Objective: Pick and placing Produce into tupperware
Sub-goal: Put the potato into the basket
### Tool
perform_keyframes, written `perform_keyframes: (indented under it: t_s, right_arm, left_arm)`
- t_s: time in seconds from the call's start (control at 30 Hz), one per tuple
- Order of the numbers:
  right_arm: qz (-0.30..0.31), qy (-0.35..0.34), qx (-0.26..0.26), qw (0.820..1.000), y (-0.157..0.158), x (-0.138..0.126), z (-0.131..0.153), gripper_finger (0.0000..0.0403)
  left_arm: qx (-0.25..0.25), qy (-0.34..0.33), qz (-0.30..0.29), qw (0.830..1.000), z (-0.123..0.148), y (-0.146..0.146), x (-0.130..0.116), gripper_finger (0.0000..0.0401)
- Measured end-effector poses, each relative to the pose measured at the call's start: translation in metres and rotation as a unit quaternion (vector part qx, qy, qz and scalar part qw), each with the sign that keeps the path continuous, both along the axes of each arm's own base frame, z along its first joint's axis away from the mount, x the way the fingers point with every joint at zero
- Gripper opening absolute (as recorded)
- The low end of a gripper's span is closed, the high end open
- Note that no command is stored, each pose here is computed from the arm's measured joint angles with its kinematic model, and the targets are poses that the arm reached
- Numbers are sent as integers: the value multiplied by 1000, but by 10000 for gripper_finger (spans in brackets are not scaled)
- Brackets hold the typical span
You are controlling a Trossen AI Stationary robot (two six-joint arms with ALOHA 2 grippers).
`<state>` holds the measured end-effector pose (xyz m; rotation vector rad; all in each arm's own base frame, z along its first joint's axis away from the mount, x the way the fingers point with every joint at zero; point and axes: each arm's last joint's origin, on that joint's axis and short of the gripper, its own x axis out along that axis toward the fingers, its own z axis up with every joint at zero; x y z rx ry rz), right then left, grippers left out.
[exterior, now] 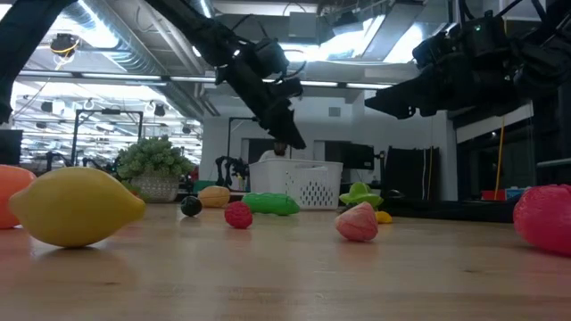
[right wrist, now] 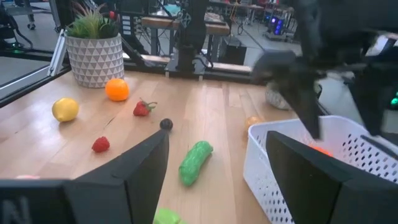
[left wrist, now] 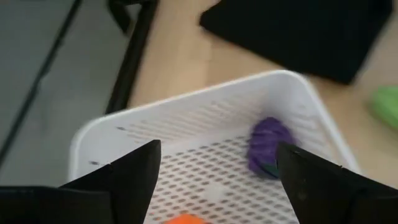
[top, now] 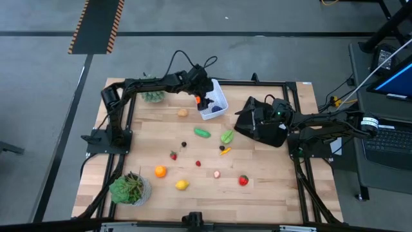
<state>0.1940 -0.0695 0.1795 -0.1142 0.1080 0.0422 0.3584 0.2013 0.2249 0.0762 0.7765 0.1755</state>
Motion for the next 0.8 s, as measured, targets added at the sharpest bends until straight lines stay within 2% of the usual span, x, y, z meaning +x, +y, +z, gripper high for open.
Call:
perform_keyframes:
  t_s: [0.13, 0.43, 0.73, 0.8]
  right_arm:
    - [1, 6, -6, 1000, 0, 0, -1, 271]
    - [3, 21, -6, 1000, 0, -1, -4, 271]
    - [3, 15, -9, 1000, 0, 0, -3, 271]
    - [3, 15, -6, 1000, 0, 0, -3, 271]
  left_arm:
    - [4, -26, -9, 1000, 6, -9, -14, 308]
    - [14, -115, 25, 993, -1, -38, -64, 304]
    - [16, -117, 14, 993, -1, -69, -97, 303]
    - [4, -105, 19, 994, -3, -74, -105, 303]
